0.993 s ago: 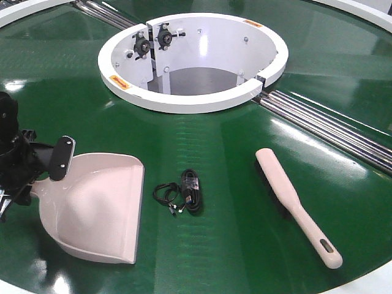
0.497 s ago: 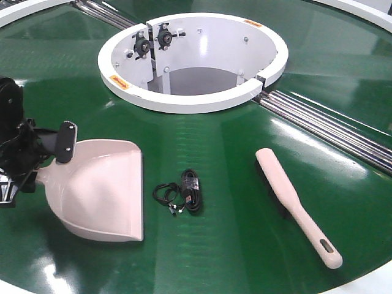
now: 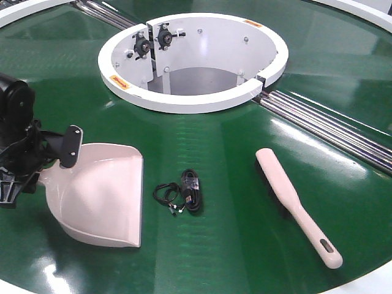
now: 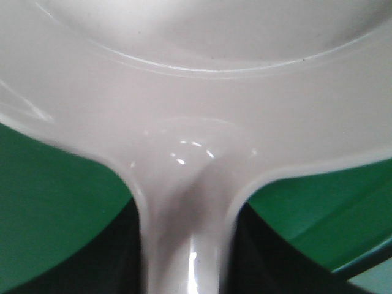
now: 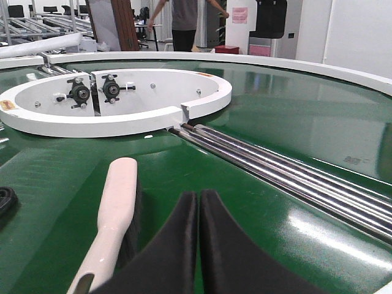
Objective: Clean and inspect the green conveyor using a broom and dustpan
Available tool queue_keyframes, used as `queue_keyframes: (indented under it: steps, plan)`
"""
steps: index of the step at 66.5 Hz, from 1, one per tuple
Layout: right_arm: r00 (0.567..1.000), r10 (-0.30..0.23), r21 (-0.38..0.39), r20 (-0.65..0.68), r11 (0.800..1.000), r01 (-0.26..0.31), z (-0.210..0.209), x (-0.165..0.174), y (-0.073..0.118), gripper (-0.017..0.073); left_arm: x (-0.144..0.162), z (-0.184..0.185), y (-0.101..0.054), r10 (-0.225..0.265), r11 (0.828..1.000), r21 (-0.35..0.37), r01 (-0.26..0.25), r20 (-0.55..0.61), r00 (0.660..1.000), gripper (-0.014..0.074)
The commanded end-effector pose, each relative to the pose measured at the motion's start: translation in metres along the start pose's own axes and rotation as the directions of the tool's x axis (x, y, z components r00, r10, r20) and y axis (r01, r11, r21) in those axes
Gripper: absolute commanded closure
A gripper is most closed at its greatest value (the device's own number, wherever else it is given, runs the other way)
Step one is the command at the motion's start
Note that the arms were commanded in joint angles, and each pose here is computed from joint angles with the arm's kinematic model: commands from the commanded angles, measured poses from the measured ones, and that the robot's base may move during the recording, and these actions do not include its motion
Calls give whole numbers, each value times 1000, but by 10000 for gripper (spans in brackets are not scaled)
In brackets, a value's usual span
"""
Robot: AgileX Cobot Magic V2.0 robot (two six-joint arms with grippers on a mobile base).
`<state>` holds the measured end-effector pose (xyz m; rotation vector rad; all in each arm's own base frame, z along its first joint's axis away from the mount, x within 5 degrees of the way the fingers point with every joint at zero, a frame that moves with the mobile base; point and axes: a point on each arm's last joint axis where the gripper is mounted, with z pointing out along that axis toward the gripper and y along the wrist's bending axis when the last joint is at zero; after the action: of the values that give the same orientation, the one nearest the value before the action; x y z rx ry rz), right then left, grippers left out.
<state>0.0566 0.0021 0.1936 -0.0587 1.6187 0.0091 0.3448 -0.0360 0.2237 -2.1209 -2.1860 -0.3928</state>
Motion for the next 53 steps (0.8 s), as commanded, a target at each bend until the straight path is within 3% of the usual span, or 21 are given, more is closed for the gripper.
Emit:
queue_keyframes:
  steps: [1,8,53]
  plan:
    - [996,-6,-3,87,1000,6,-1,-7,0,568,-8,-18,2,22,998,-66,-22,6,1000,601]
    - [996,-6,-3,87,1000,6,-1,-7,0,568,-14,-18,2,43,997,-67,-43,2,999,601]
    - [996,-6,-3,85,1000,6,-1,-7,0,568,-13,-18,-1,41,998,-38,-41,-5,999,600]
